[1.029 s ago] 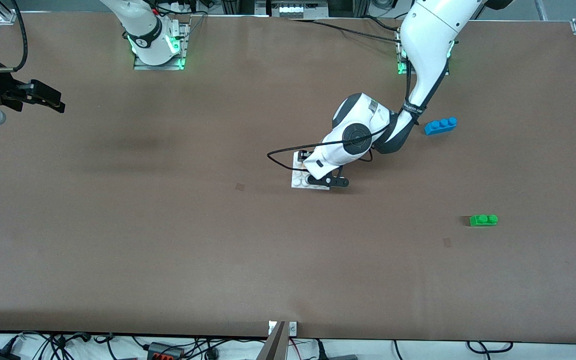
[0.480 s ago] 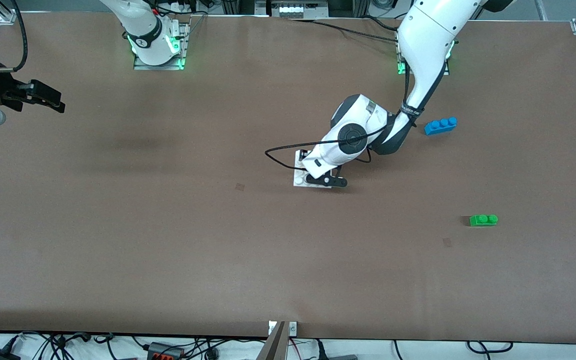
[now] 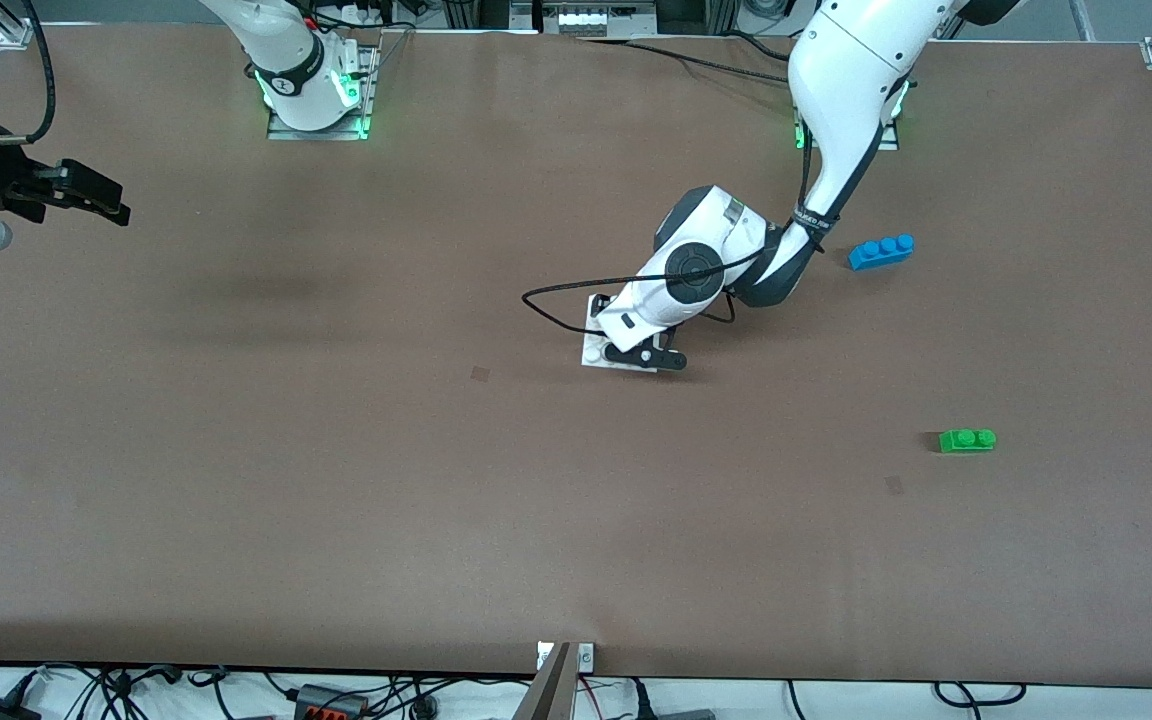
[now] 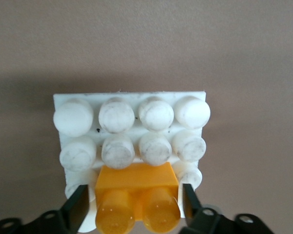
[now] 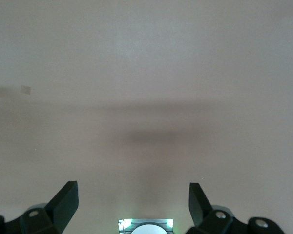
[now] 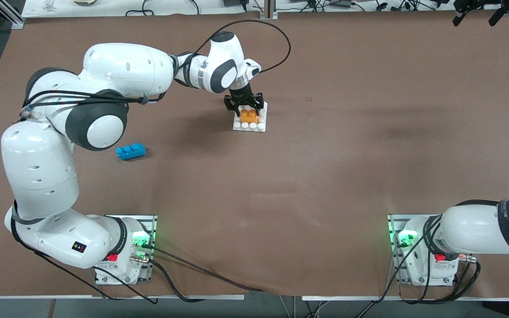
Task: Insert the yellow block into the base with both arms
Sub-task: 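Lower the yellow brick onto the plate studs and press it down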
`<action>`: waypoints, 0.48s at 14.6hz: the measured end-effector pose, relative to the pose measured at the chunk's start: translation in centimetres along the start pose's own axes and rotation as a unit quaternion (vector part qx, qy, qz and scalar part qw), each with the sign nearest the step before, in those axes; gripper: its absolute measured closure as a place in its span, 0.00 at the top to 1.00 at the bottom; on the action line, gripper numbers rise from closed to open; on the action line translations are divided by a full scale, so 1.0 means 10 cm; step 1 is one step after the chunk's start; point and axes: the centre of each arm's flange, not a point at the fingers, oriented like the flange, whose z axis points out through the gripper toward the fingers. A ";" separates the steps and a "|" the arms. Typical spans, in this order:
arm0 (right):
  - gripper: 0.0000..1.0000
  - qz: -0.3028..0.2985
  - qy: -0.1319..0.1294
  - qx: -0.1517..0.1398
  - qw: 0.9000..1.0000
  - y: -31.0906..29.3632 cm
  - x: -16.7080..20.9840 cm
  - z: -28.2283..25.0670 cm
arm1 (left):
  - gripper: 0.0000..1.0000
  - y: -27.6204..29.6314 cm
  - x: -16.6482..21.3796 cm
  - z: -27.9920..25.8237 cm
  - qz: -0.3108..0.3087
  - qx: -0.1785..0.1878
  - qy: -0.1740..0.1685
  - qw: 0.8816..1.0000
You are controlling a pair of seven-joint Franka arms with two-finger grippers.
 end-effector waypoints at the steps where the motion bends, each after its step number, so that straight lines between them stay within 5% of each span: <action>1: 1.00 0.000 0.000 0.000 1.000 0.00 0.00 0.00 | 0.99 0.00 0.02 -0.06 -0.002 -0.001 0.002 1.000; 7: 1.00 -0.001 0.000 0.000 1.000 -0.01 0.00 0.00 | 1.00 -0.34 0.32 -1.10 -0.029 0.003 -0.003 1.000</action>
